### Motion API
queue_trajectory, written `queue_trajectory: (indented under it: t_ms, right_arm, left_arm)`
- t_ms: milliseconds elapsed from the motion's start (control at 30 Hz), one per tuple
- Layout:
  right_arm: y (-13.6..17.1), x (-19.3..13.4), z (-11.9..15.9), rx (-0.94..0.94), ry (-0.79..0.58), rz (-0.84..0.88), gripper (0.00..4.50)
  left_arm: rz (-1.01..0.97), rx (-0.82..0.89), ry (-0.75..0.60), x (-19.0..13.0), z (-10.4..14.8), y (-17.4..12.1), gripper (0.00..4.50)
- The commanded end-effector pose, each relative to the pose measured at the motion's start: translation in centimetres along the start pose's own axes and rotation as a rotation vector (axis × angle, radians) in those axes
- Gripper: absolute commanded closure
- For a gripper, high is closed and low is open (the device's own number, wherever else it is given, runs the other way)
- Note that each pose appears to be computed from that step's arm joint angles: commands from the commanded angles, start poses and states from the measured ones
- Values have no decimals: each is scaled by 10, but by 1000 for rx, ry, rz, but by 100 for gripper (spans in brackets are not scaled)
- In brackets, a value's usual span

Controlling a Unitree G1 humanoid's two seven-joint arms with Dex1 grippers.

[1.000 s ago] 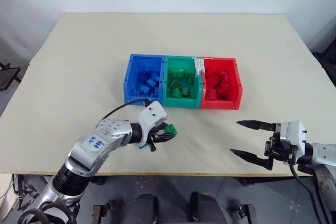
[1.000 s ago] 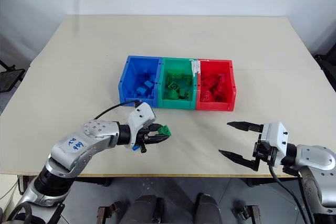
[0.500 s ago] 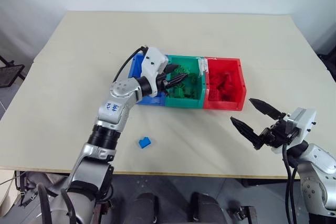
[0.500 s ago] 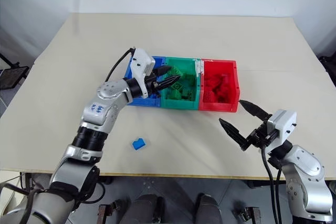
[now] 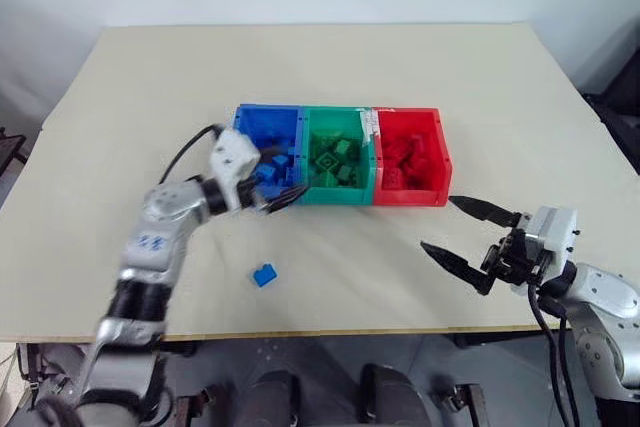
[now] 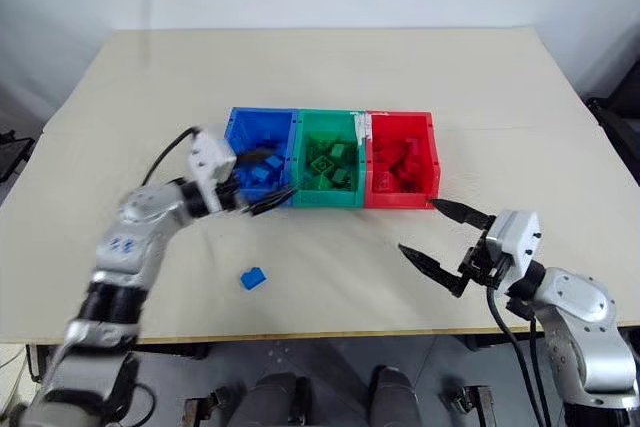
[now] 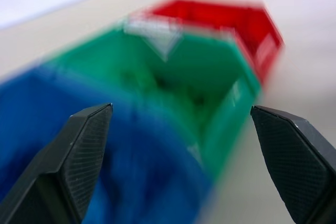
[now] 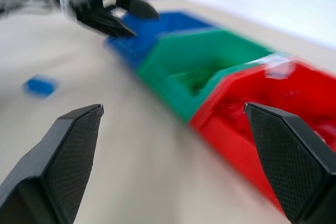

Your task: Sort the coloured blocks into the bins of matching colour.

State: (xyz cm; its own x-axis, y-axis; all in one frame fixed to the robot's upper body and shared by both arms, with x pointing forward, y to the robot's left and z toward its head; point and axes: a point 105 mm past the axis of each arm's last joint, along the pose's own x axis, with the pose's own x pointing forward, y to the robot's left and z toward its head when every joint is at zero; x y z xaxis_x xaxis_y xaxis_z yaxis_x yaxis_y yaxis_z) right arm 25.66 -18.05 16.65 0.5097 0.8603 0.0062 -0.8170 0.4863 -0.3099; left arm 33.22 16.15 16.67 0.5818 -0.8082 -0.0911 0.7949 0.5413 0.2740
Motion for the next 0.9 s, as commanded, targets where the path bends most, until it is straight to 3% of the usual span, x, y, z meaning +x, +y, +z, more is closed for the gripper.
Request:
queue_trajectory:
  t_ms: [33, 200, 400, 633, 900]
  right_arm:
    - [7, 5, -6, -11, 39, 165, 0]
    - [8, 17, -10, -21, 50, 353, 0]
    - [7, 21, -14, -33, 58, 429, 0]
    - [1, 12, -16, -40, 79, 378, 0]
    - [6, -4, -25, -11, 133, 337, 0]
  left_arm:
    - [-36, 42, -2, -37, 9, -11, 1]
    - [68, 43, 129, -103, -17, -14, 1]
    - [43, -13, 252, -135, -33, -24, 1]
    - [-170, -47, 260, -89, -22, -62, 1]
    - [-166, -56, 358, -34, -31, -80, 1]
